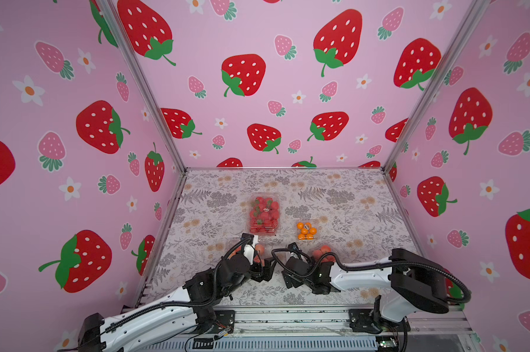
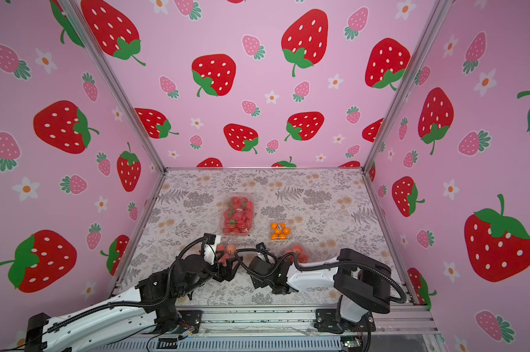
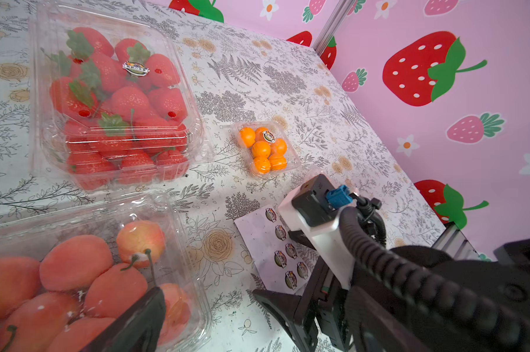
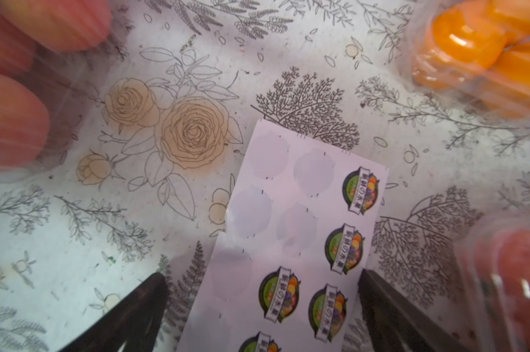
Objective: Label fruit boxes
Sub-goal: Pick up the label sticker from the center of the board.
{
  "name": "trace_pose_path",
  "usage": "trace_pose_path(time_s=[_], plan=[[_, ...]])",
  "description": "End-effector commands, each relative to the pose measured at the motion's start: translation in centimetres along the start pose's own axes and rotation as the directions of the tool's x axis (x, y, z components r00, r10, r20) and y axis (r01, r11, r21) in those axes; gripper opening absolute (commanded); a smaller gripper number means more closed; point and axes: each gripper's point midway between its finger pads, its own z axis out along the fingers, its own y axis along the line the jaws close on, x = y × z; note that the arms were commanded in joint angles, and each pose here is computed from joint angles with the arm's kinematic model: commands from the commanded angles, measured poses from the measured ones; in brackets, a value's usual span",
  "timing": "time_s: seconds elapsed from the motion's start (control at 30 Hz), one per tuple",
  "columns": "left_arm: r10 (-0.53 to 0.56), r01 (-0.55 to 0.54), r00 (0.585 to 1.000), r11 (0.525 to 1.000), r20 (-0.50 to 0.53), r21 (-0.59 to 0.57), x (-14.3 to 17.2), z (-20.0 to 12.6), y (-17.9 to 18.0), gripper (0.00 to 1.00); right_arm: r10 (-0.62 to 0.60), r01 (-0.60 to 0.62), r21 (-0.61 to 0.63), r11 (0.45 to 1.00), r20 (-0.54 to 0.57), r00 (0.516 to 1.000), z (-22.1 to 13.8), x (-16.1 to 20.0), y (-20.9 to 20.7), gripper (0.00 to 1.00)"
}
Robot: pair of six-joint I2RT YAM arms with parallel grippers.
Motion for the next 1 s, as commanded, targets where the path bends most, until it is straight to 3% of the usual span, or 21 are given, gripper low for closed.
trace_pose_path(time_s=[0.0, 0.07, 0.23, 0.4, 0.53, 0.7, 0.97], plan=[[0.001, -0.001, 1.000, 1.000, 0.027, -0.015, -0.4, 0.0, 0.4, 0.96, 0.009, -0.004, 0.034, 0.999, -0.151, 0.988, 1.4, 4.6, -1.0, 0.96], [0.001, -0.001, 1.000, 1.000, 0.029, -0.015, -0.3, 0.0, 0.4, 0.96, -0.001, 0.015, 0.073, 0.997, -0.191, 0.982, 1.6, 6.0, -1.9, 0.88], [-0.004, 0.004, 1.000, 1.000, 0.029, -0.014, -0.1, 0.4, 0.5, 0.95, -0.008, 0.045, 0.135, 0.990, -0.264, 0.964, 1.8, 9.5, -4.6, 0.56], [-0.005, 0.005, 1.000, 1.000, 0.030, 0.007, -0.2, 1.1, -0.2, 0.95, -0.029, 0.054, 0.112, 0.992, -0.218, 0.976, 1.4, 8.5, -4.4, 0.47], [-0.011, 0.010, 1.000, 0.999, 0.014, 0.031, 0.2, 1.9, -0.8, 0.93, -0.086, 0.092, 0.055, 0.994, -0.110, 0.990, 0.7, 5.0, -2.8, 0.46], [-0.046, 0.050, 0.998, 0.988, -0.031, 0.146, -0.2, 3.5, -2.6, 0.87, -0.111, 0.113, -0.050, 0.992, 0.044, 0.993, -0.5, -0.3, -1.1, 0.33], [-0.152, 0.151, 0.988, 0.978, -0.003, 0.141, -1.6, 3.9, -0.6, 0.82, -0.074, 0.090, -0.108, 0.990, 0.148, 0.986, -2.2, -3.8, -1.4, 0.31]])
